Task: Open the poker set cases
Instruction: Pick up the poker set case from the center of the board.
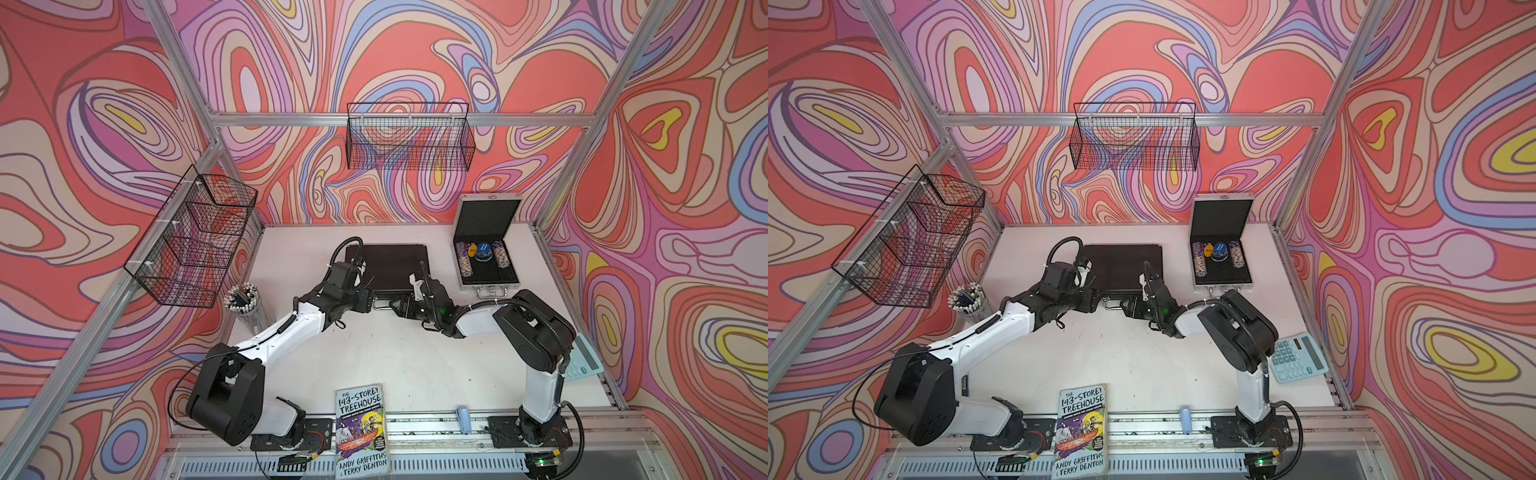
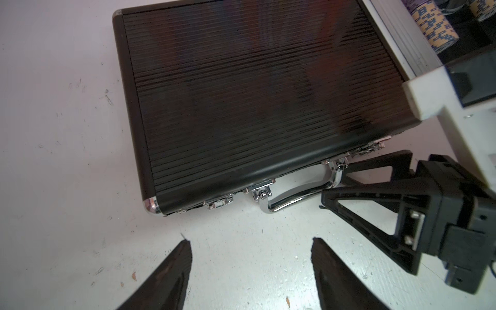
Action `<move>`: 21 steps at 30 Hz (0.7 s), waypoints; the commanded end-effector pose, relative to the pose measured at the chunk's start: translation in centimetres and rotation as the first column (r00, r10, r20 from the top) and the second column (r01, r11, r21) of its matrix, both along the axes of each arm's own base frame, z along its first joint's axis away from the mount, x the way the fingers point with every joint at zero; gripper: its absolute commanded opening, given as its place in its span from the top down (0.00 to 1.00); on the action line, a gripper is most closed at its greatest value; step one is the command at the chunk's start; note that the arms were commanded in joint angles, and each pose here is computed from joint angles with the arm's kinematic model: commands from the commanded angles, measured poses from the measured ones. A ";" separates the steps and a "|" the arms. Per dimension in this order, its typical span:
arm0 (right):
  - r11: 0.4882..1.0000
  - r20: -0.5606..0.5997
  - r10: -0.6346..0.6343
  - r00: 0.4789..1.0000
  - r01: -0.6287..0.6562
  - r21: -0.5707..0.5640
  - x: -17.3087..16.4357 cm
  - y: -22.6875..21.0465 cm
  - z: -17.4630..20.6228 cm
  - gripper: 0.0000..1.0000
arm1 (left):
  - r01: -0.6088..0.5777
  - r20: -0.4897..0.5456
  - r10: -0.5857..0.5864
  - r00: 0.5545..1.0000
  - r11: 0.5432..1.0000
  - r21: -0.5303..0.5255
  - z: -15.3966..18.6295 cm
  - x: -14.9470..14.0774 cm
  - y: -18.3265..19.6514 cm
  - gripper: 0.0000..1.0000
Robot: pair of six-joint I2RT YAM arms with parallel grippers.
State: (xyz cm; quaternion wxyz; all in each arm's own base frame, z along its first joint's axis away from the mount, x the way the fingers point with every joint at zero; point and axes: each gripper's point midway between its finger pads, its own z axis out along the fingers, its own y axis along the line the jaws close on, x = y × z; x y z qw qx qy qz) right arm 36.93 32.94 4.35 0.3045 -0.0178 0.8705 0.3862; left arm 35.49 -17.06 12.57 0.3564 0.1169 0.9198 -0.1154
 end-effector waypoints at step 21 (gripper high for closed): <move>0.975 -0.079 -0.079 0.994 0.094 0.200 1.4 -0.4 2.0 0.77 | 0.302 -0.161 -0.306 0.938 0.952 -0.044 -5.0 -0.7 -6.7 0.35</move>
